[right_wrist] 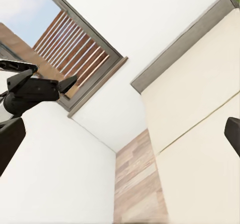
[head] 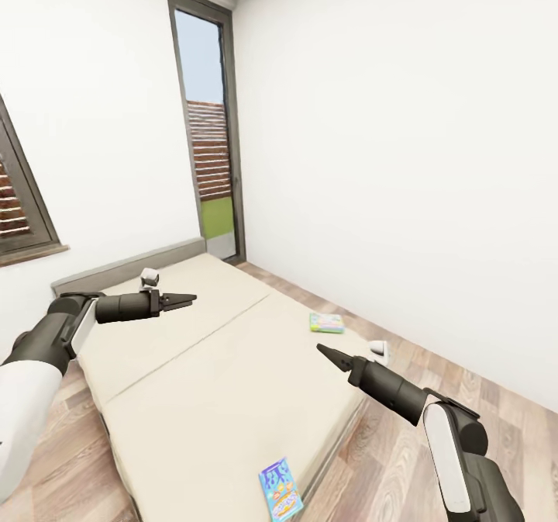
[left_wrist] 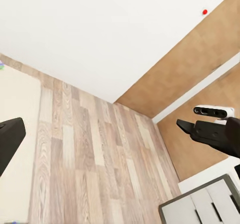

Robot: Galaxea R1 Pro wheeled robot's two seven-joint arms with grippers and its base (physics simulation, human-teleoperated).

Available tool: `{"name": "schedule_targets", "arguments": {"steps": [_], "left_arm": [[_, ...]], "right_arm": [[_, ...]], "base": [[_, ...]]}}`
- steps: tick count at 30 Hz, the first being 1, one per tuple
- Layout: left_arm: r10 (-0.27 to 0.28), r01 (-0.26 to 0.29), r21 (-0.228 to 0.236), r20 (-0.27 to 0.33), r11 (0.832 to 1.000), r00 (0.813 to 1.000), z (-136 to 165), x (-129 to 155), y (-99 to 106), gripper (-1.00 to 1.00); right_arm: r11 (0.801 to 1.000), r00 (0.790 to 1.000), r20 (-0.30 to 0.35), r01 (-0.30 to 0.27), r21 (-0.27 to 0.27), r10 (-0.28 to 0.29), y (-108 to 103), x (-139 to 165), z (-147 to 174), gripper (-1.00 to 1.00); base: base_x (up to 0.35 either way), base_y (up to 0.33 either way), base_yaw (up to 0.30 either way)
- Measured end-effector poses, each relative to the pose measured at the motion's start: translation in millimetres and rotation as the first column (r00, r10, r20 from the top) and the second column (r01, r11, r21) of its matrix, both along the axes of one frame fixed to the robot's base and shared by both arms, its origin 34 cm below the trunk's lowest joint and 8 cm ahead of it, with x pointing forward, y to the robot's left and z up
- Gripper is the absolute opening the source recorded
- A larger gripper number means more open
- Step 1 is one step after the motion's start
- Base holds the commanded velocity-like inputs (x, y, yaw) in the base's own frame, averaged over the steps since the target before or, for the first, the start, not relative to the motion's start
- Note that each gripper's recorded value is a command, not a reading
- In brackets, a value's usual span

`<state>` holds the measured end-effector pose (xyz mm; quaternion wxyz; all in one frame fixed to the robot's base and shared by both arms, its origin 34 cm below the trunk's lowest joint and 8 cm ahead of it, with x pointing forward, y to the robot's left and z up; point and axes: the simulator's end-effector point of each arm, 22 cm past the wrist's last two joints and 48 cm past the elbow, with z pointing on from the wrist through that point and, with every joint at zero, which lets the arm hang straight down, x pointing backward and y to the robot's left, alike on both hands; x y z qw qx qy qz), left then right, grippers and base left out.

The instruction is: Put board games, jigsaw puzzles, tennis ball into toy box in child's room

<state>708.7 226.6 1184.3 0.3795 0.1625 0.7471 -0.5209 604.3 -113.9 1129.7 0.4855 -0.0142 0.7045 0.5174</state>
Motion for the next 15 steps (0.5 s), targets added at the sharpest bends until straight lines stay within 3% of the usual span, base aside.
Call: {"name": "schedule_targets", "arguments": {"steps": [7,15], "left_arm": [[0.0,0.0,0.0,0.0,1.0,1.0,-0.2,0.0,-0.5,1.0],[0.0,0.0,0.001,-0.001,1.0,1.0,-0.6,0.1,-0.8,1.0]], "right_arm": [[1.0,1.0,0.0,0.0,0.0,0.0,0.2,-0.1,0.1,1.0],[1.0,1.0,0.0,0.0,0.0,0.0,0.2,0.0,0.1,1.0]], "base": [[0.0,-0.039,0.243],[0.0,-0.224,0.27]]}}
